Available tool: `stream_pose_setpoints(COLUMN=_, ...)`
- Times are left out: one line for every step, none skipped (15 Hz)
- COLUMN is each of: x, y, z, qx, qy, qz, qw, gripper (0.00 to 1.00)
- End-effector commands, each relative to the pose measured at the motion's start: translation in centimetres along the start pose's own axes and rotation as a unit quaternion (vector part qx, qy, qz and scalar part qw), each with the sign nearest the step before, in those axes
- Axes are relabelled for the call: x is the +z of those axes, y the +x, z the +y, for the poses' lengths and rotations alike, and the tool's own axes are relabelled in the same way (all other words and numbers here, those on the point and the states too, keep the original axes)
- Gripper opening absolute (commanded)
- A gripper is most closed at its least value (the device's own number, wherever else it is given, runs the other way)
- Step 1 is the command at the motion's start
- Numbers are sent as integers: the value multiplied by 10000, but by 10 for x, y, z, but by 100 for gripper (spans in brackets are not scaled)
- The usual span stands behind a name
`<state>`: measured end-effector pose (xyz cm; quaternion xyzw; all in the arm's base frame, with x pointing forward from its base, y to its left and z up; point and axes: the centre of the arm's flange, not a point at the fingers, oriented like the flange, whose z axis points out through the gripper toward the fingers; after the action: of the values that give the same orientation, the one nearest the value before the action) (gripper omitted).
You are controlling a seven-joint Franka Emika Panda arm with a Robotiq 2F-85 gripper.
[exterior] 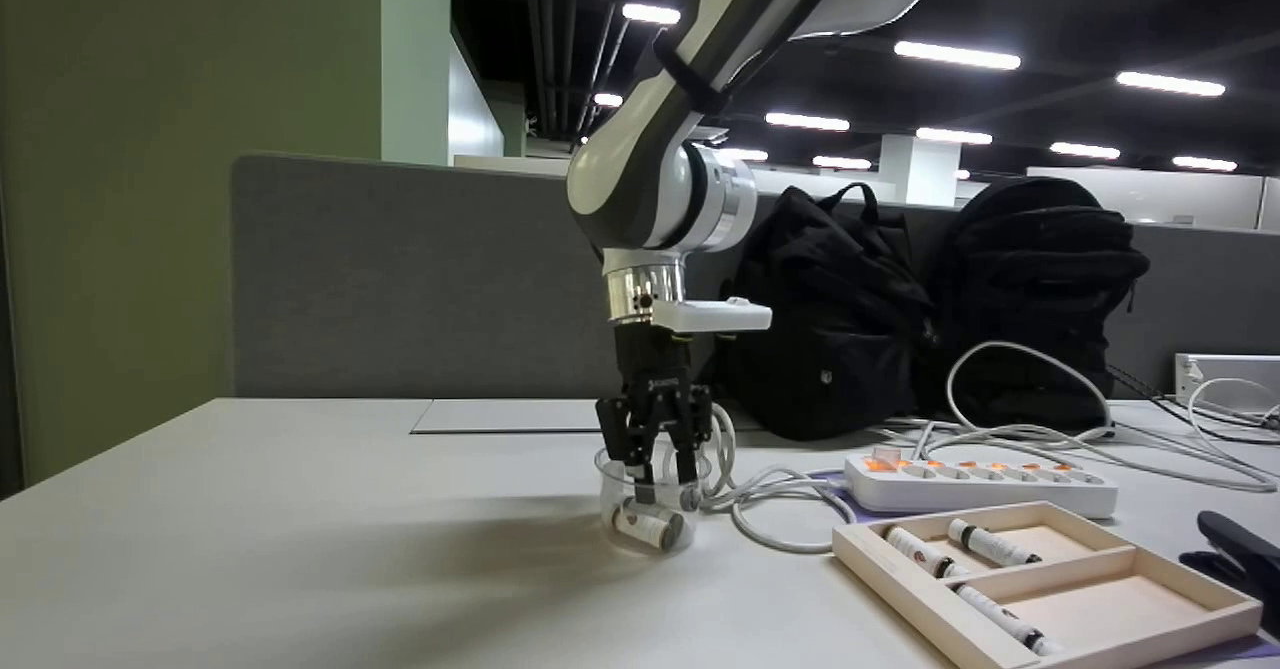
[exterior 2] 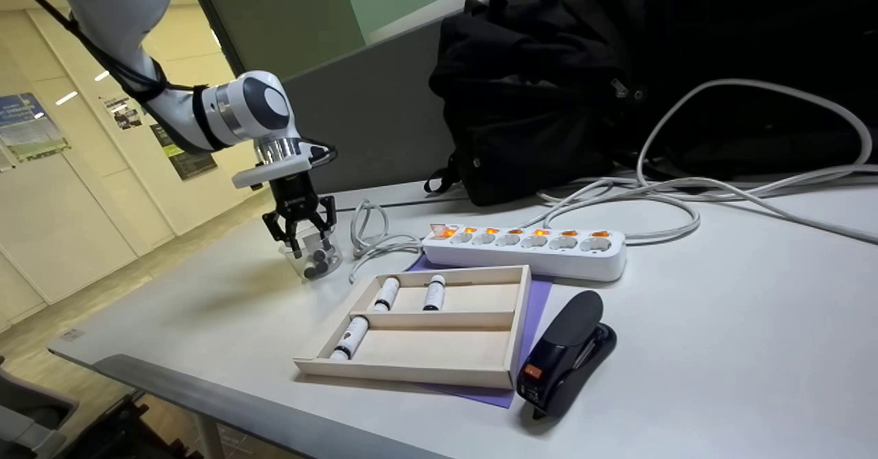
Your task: Take the bottle from the cup and put it in the top compartment of the box
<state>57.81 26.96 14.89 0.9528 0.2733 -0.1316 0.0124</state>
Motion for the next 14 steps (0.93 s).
stream_pose_setpoints(x=-1, y=14, z=-8, qx=106, qy=-288, qz=-50, qw=9995, gripper=93)
stream_pose_setpoints(x=0, y=15, z=-11, qx=109, qy=-334, qz=-61, qw=9994, gripper=60)
stream_pose_setpoints(x=3, y=15, z=-14, qx=87, qy=-391, qz=-83, qw=9992, gripper=53)
stream_pose_setpoints(x=5, y=15, z=-18, qx=67, qy=-445, qz=-93, qw=9989, gripper=80)
stream_pose_setpoints(x=8, y=15, z=-21, qx=45, qy=-516, qz=-111, qw=9986, gripper=91)
stream_pose_setpoints(x=11, y=15, z=-24, qx=28, qy=-561, qz=-121, qw=9983, gripper=94)
stream_pose_setpoints(x=14, y=15, z=-26, qx=32, qy=-573, qz=-135, qw=9983, gripper=100)
stream_pose_setpoints(x=16, y=14, z=-29, qx=39, qy=-556, qz=-164, qw=9983, gripper=100)
stream_pose_setpoints(x=20, y=13, z=-32, qx=49, qy=-542, qz=-206, qw=9983, gripper=100)
stream_pose_setpoints(x=23, y=12, z=-34, qx=30, qy=-552, qz=-237, qw=9982, gripper=100)
stream_pose_setpoints(x=23, y=11, z=-34, qx=63, qy=-592, qz=-181, qw=9981, gripper=70)
stream_pose_setpoints(x=22, y=11, z=-34, qx=115, qy=-590, qz=-173, qw=9980, gripper=68)
stream_pose_setpoints(x=19, y=12, z=-34, qx=147, qy=-588, qz=-151, qw=9980, gripper=62)
stream_pose_setpoints(x=17, y=12, z=-32, qx=206, qy=-578, qz=-159, qw=9980, gripper=53)
